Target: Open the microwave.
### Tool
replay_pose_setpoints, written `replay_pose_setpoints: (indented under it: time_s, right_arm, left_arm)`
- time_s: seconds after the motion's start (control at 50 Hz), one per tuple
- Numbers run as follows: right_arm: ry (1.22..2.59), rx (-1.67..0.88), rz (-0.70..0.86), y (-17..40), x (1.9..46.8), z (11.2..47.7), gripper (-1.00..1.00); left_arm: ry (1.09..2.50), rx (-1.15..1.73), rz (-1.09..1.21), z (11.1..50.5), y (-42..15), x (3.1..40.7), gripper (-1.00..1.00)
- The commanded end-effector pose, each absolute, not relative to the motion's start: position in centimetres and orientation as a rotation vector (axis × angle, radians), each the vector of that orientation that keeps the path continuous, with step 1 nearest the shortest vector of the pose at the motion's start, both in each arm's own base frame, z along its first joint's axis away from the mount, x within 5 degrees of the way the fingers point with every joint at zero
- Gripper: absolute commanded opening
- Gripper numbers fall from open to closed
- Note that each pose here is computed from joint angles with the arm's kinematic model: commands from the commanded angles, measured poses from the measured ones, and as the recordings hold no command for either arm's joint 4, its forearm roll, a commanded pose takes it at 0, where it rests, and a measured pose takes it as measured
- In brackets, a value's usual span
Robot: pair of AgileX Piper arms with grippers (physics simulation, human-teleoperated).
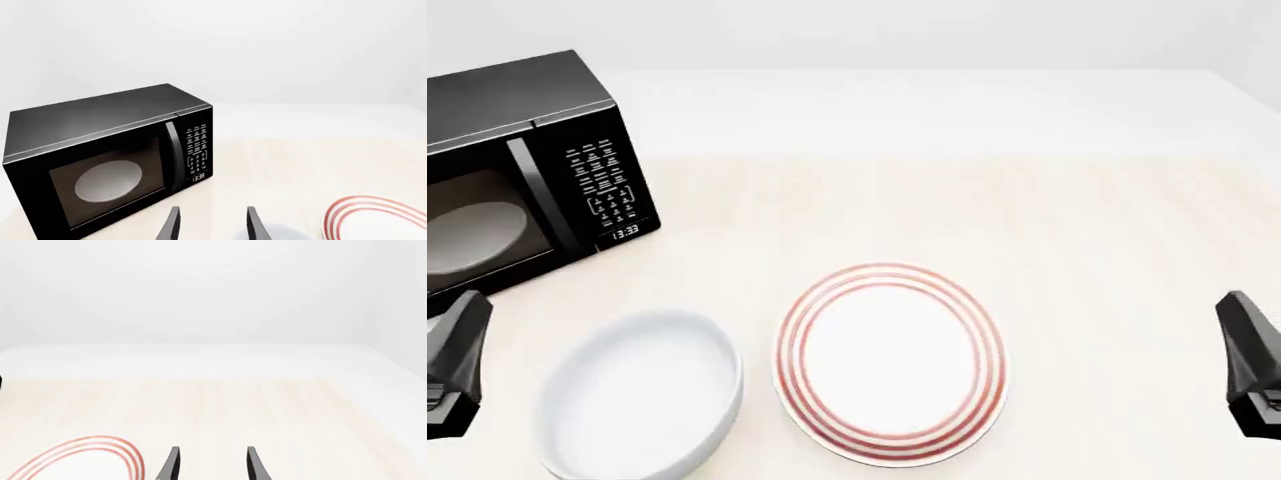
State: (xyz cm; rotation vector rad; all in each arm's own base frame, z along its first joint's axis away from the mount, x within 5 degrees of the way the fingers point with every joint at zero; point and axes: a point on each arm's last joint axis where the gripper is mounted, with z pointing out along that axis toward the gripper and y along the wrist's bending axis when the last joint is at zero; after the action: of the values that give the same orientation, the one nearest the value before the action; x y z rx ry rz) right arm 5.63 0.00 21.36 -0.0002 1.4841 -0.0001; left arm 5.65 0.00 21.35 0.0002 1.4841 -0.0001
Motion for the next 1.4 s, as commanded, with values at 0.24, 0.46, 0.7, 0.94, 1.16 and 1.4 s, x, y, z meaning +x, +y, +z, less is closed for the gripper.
replay_pose_setpoints:
  time_s: [0.24, 0.46, 0.7, 0.94, 1.16, 1.4]
  right_arm:
    - [1.485, -0.001, -0.001, 0.0, 5.7, 21.5, 1.0]
    - [1.485, -0.001, -0.001, 0.0, 5.7, 21.5, 1.0]
    - [1.485, -0.001, -0.001, 0.0, 5.7, 21.5, 1.0]
    - [1.485, -0.001, -0.001, 0.0, 5.7, 21.5, 1.0]
    - [1.485, -0.001, -0.001, 0.0, 5.7, 21.5, 1.0]
    - [1.485, -0.001, -0.001, 0.0, 5.7, 21.5, 1.0]
  left_arm:
    - [1.48, -0.018, -0.001, 21.5, 0.1, 5.8, 1.0]
    - [1.513, 0.014, 0.11, 21.7, 0.4, 6.2, 1.0]
    - [1.511, -0.011, 0.112, 25.1, 0.6, 7.8, 1.0]
    - [1.52, 0.034, 0.084, 26.3, 0.3, 9.9, 1.0]
    - [1.531, 0.019, 0.074, 26.4, 0.4, 11.7, 1.0]
    - [1.534, -0.009, 0.051, 26.8, 0.5, 13.8, 1.0]
